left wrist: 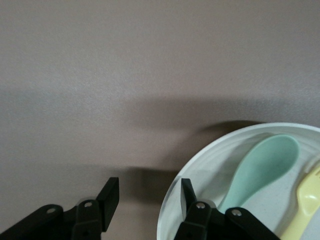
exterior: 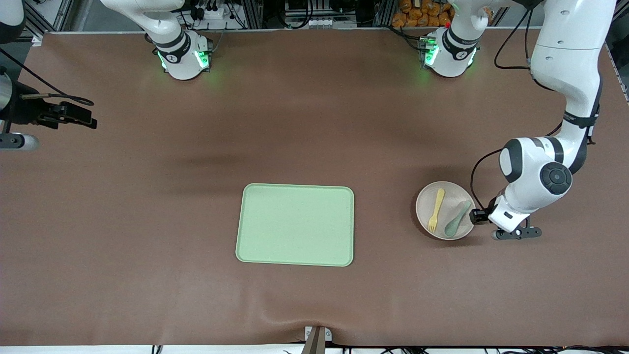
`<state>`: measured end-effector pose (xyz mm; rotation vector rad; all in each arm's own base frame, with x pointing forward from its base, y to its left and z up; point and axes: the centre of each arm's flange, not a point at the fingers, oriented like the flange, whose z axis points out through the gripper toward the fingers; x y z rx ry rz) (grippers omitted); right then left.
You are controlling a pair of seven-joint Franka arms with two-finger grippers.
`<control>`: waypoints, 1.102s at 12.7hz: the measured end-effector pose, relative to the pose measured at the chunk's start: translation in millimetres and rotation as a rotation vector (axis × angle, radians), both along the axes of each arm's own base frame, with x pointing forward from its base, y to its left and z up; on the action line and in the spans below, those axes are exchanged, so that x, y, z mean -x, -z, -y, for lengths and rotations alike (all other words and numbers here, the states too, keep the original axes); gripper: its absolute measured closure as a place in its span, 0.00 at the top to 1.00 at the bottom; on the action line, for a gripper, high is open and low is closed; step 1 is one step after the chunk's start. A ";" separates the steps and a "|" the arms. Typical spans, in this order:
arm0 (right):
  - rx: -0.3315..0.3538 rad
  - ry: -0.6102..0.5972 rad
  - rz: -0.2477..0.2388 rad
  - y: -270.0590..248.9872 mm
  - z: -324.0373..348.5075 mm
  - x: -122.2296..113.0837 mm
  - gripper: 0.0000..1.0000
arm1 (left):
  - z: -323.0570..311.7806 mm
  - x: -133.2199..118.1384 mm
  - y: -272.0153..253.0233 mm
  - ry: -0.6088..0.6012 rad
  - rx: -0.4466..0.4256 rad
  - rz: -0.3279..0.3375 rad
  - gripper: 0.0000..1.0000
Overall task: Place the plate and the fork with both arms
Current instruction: 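Reach the left gripper down to the rim of the white plate, then grip the plate rim with the left gripper and lift it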
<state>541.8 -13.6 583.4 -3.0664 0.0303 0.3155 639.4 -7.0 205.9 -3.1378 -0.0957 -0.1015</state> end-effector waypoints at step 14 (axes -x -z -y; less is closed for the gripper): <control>0.001 -0.005 -0.035 21.3 -3.0 -10.0 1.00 | 22.1 -7.3 7.8 -0.019 0.050 0.000 0.11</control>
